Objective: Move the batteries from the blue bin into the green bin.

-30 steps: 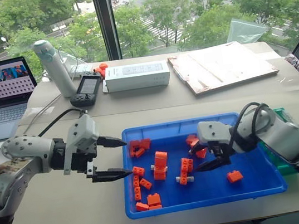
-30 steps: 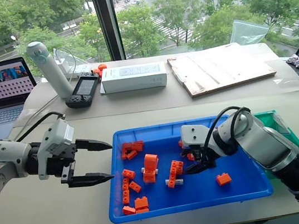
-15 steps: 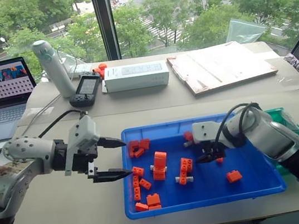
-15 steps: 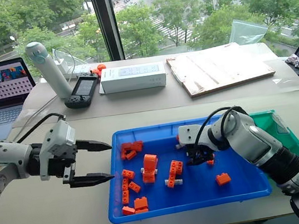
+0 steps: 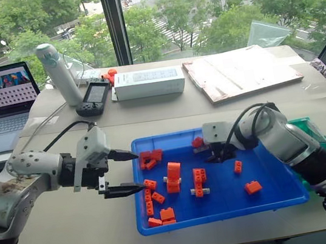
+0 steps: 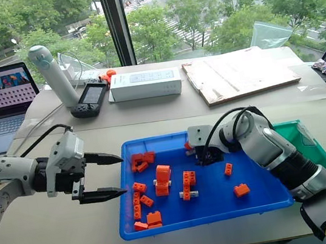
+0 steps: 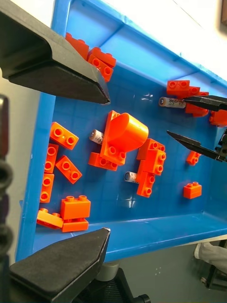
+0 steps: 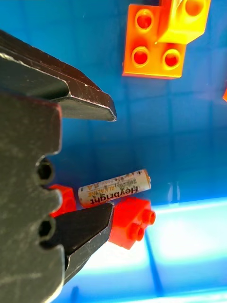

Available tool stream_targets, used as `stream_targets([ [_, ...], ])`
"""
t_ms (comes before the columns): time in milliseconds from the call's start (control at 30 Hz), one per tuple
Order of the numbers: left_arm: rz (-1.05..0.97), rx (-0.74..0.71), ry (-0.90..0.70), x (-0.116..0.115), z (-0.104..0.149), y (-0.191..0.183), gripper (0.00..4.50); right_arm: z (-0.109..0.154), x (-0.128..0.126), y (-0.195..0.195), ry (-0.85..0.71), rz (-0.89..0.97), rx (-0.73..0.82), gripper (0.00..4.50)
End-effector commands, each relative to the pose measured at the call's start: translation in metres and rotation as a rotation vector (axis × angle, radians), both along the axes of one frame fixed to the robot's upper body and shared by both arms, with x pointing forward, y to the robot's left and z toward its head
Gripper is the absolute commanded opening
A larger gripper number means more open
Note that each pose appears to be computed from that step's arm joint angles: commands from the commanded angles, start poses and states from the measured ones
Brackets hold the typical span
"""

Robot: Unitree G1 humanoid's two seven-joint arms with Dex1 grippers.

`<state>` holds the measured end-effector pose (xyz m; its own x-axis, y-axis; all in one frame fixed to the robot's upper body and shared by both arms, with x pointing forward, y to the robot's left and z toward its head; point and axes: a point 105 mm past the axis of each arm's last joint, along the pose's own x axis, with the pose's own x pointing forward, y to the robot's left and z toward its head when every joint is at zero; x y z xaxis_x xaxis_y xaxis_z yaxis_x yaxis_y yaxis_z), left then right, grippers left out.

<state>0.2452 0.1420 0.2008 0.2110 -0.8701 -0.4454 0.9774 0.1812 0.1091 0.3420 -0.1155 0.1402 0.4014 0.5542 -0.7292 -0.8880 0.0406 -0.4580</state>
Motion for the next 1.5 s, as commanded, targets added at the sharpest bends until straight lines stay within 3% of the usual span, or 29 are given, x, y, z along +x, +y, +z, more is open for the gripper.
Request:
stream_targets([
  [33, -0.019, -0.004, -0.032, -0.004, 0.005, -0.003, 4.50, 0.019, 0.006, 0.005, -0.083, 0.019, 0.026, 3.22],
  [500, -0.014, 0.000, -0.036, -0.006, 0.004, -0.005, 4.50, -0.015, 0.004, 0.006, 0.023, 0.016, -0.048, 3.22],
  [1000, 0.000, -0.008, -0.041, -0.006, 0.004, -0.006, 4.50, -0.024, -0.010, -0.002, 0.150, 0.017, -0.112, 3.22],
  [1100, 0.001, -0.009, -0.042, -0.005, 0.003, -0.006, 4.50, -0.026, -0.016, -0.004, 0.192, 0.023, -0.115, 2.54],
  [1333, -0.001, -0.013, -0.042, -0.004, 0.003, -0.006, 4.50, -0.022, -0.029, -0.005, 0.256, 0.044, -0.106, 0.26],
  [1500, -0.014, -0.032, -0.037, -0.003, 0.005, -0.007, 4.50, 0.002, -0.031, -0.020, 0.228, 0.014, -0.073, 0.24],
])
